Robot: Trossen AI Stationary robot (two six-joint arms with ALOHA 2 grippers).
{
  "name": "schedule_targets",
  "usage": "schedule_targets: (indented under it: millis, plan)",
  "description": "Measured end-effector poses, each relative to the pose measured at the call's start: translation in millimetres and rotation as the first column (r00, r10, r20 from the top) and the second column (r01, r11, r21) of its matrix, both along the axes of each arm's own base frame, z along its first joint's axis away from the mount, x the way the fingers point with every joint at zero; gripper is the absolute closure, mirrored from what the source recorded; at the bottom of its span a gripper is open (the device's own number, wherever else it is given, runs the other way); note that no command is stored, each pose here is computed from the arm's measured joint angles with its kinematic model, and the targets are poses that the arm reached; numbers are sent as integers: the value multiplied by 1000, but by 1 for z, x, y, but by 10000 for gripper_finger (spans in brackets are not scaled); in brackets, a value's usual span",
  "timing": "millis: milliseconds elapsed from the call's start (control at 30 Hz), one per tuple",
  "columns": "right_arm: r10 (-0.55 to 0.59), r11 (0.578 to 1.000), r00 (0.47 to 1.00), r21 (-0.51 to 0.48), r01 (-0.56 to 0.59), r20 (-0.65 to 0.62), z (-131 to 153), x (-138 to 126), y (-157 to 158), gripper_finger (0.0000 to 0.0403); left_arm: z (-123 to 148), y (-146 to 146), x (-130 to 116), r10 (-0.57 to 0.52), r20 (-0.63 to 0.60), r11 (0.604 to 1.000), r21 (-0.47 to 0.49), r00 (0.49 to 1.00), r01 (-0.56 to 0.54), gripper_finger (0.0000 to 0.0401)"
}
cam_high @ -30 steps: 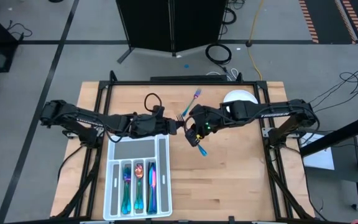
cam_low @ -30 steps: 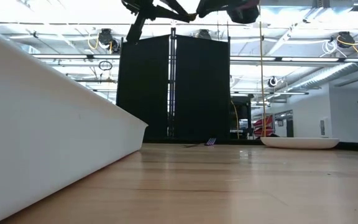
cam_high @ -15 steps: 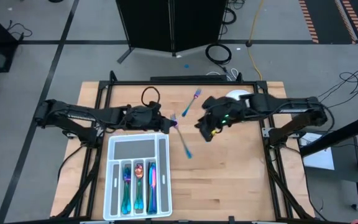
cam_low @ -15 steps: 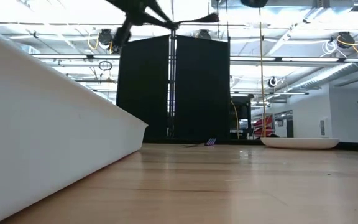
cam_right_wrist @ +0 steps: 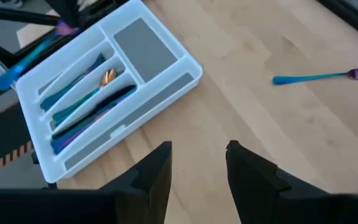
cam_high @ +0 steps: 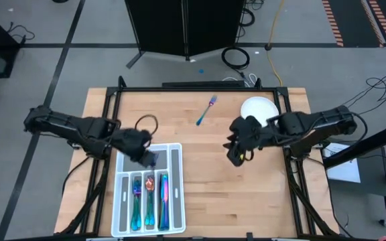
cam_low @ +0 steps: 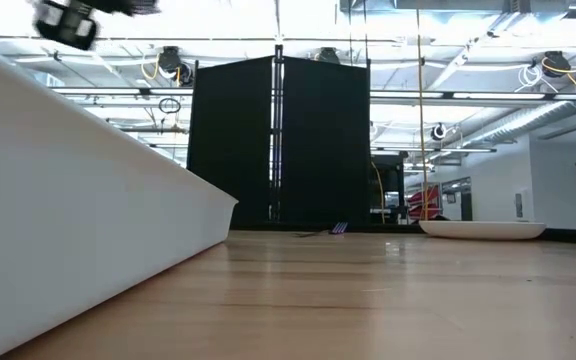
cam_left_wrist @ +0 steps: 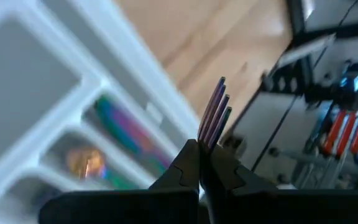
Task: Sort silverware
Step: Put the bottom iridescent fork into the cutlery tray
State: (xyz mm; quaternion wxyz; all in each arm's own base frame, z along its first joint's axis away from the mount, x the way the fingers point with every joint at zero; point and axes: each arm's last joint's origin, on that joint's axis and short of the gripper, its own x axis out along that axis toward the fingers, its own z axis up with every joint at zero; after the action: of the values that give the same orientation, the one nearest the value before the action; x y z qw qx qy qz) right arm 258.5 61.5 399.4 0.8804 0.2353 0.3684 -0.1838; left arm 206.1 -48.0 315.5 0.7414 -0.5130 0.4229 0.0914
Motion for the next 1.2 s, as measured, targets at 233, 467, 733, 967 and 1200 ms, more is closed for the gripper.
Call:
schedule_targets:
  millis: [233,467,733,967,1200]
  plan:
    - [11,1000,1000,14,-10,-23,-12,11,21,264,-24,-43,-19,17,-155,997,-74,988,-29,400]
    - [5,999,999,41,-3,-46,-24,21,37,264,-66,-74,-46,95,-310,988,-84,946,-127,400]
    - [-14,997,999,77,16,-32,-28,27,43,264,-105,-87,-67,156,-341,981,-53,927,-184,400]
    - [-15,994,999,111,12,31,-25,32,46,264,-132,-84,-71,178,-331,977,-51,927,-205,400]
    - [-22,992,999,126,16,42,-24,33,47,264,-134,-84,-72,170,-324,979,-51,931,-196,384]
